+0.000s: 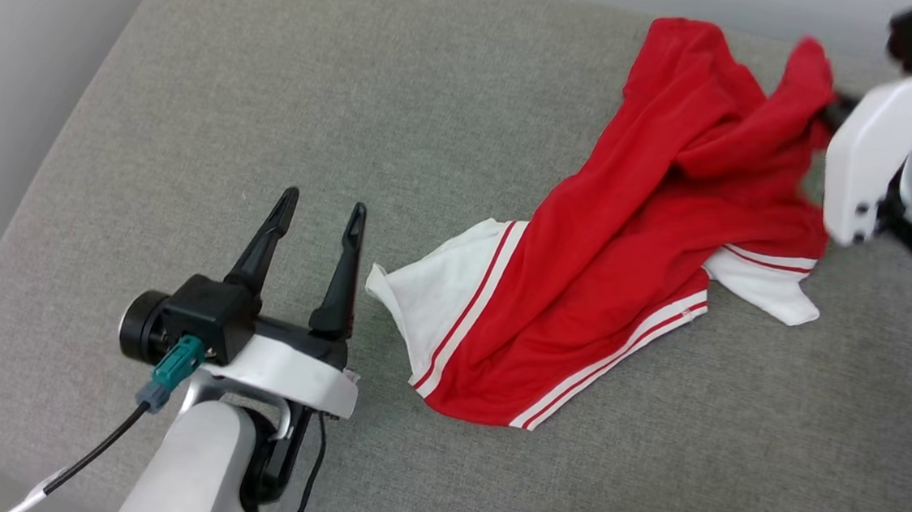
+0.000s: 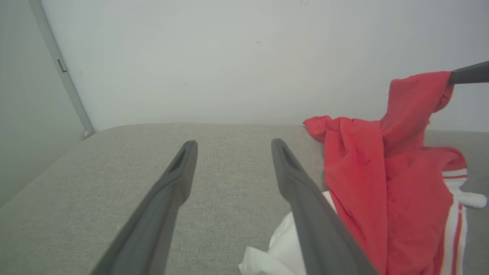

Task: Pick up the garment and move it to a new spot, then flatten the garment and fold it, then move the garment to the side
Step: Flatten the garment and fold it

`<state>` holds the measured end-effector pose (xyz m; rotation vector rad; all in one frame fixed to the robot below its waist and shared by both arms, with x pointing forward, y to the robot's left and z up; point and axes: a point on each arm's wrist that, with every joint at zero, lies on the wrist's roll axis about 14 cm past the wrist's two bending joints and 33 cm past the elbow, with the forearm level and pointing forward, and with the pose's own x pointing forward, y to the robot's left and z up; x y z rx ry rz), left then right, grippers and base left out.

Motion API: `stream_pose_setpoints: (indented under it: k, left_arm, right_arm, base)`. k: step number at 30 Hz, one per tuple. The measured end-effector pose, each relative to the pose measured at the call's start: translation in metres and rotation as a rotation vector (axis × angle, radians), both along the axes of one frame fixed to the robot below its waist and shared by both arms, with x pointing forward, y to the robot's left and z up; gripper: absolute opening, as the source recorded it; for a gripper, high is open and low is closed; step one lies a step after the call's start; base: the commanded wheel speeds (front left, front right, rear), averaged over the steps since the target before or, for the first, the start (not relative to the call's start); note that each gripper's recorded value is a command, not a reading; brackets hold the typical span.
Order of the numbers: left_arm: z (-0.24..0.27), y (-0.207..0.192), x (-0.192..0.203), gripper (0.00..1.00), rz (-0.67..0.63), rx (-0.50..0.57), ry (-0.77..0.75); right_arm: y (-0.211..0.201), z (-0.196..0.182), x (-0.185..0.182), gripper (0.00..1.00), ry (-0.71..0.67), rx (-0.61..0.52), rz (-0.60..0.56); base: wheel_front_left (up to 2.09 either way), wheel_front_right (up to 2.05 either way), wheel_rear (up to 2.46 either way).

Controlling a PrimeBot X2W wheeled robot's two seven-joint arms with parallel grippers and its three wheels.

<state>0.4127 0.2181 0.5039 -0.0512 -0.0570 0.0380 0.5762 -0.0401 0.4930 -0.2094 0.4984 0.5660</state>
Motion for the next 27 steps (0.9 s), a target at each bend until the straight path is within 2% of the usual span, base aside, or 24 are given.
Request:
stream_pose_setpoints:
  k: [4, 7, 10, 16, 17, 18, 19, 22, 27]
  left_arm:
    - [-0.002, -0.001, 0.009, 1.00, -0.010, 0.004, 0.000]
    - [-0.007, -0.001, 0.015, 1.00, -0.012, 0.007, 0.012]
    - [-0.013, 0.000, 0.020, 1.00, -0.010, 0.009, 0.023]
    - [-0.019, 0.005, 0.023, 1.00, 0.002, 0.016, 0.036]
    - [-0.020, 0.005, 0.024, 1.00, 0.001, 0.018, 0.036]
    - [-0.019, 0.004, 0.025, 1.00, -0.001, 0.017, 0.033]
    - [-0.019, 0.003, 0.026, 1.00, -0.005, 0.016, 0.031]
    - [-0.017, 0.000, 0.027, 1.00, -0.012, 0.020, 0.022]
    - [-0.010, -0.003, 0.024, 1.00, -0.021, 0.025, 0.005]
  right_arm:
    - [0.017, 0.016, 0.029, 0.00, -0.075, 0.082, -0.009]
    - [0.029, 0.006, 0.045, 0.00, -0.096, 0.121, -0.017]
    - [0.037, -0.026, 0.051, 0.00, -0.045, 0.145, -0.028]
    - [0.044, -0.096, 0.038, 0.00, 0.087, 0.096, -0.017]
    - [0.043, -0.105, 0.034, 0.07, 0.107, 0.085, -0.017]
    - [0.041, -0.110, 0.031, 0.45, 0.115, 0.079, -0.017]
    - [0.039, -0.112, 0.030, 1.00, 0.112, 0.080, -0.018]
    - [0.036, -0.109, 0.028, 1.00, 0.103, 0.105, -0.026]
    - [0.027, -0.075, 0.029, 1.00, 0.020, 0.171, -0.036]
  base:
    - [0.00, 0.00, 0.00]
    - [0.00, 0.00, 0.00]
    - [0.00, 0.00, 0.00]
    - [0.00, 0.00, 0.00]
    - [0.00, 0.00, 0.00]
    - [0.00, 0.00, 0.00]
    - [0.00, 0.00, 0.00]
    - [0.00, 0.00, 0.00]
    - [0.00, 0.00, 0.00]
